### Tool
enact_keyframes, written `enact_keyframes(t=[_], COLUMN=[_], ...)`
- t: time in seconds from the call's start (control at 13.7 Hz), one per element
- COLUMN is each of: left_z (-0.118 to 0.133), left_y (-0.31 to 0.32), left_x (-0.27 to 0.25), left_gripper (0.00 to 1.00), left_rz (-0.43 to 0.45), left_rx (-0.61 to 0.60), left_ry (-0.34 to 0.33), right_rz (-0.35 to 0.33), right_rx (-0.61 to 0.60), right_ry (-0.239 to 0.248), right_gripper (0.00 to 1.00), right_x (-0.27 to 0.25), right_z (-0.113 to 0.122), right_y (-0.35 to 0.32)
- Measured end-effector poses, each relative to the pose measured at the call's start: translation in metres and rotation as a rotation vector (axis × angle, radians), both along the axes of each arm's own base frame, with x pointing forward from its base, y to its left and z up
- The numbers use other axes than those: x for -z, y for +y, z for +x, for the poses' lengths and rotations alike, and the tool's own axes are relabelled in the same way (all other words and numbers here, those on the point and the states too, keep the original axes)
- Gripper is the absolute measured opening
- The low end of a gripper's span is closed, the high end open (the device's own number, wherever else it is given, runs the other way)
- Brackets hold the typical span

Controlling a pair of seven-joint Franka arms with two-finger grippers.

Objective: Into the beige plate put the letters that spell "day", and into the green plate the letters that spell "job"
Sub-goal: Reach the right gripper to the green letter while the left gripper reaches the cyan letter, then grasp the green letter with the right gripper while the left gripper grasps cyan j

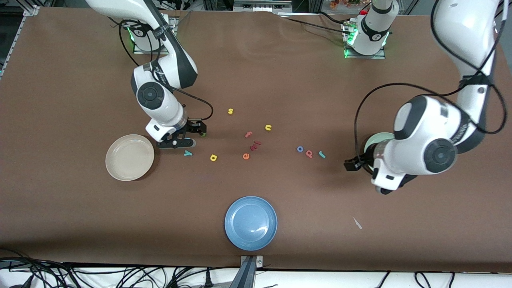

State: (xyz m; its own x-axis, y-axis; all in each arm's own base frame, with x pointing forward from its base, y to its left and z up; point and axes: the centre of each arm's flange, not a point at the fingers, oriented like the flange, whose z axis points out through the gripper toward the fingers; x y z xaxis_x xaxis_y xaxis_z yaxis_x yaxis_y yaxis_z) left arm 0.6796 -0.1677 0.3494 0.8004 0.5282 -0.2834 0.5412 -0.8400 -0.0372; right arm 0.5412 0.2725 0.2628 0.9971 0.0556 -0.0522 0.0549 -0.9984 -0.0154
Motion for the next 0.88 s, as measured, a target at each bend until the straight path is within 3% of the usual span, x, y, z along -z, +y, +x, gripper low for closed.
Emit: enact_keyframes(t=[0.07, 0.22, 0.37, 0.58, 0.88], left_z=[-0.001, -0.008, -0.02, -0.03, -0.047], left_y=[-0.006, -0.019, -0.03, -0.047, -0.056], left_x=[0.015, 0.046, 0.069, 0.091, 0.133], left_gripper=[0.94, 0.93, 0.92, 0.91, 0.81], left_rz=[0.007, 0.023, 0.036, 0.025, 0.024], left_rx=[-0.052, -0.152, -0.181, -0.216, -0.229], left_ry=[-0.004, -0.01, 0.005, -0.034, -0.02], right_rz=[-0.001, -0.008, -0.015, -0.018, -0.015], right_rx=[-0.006, -0.021, -0.03, -0.031, -0.035], right_ry=[-0.001, 0.007, 0.021, 0.024, 0.021], right_gripper=[1.0, 1.0, 1.0, 1.0, 0.97], right_x=[0.012, 0.035, 0.048, 0.064, 0.072], right_z=[-0.001, -0.006, -0.011, -0.021, -0.028], right_y=[0.004, 0.012, 0.016, 0.012, 0.012])
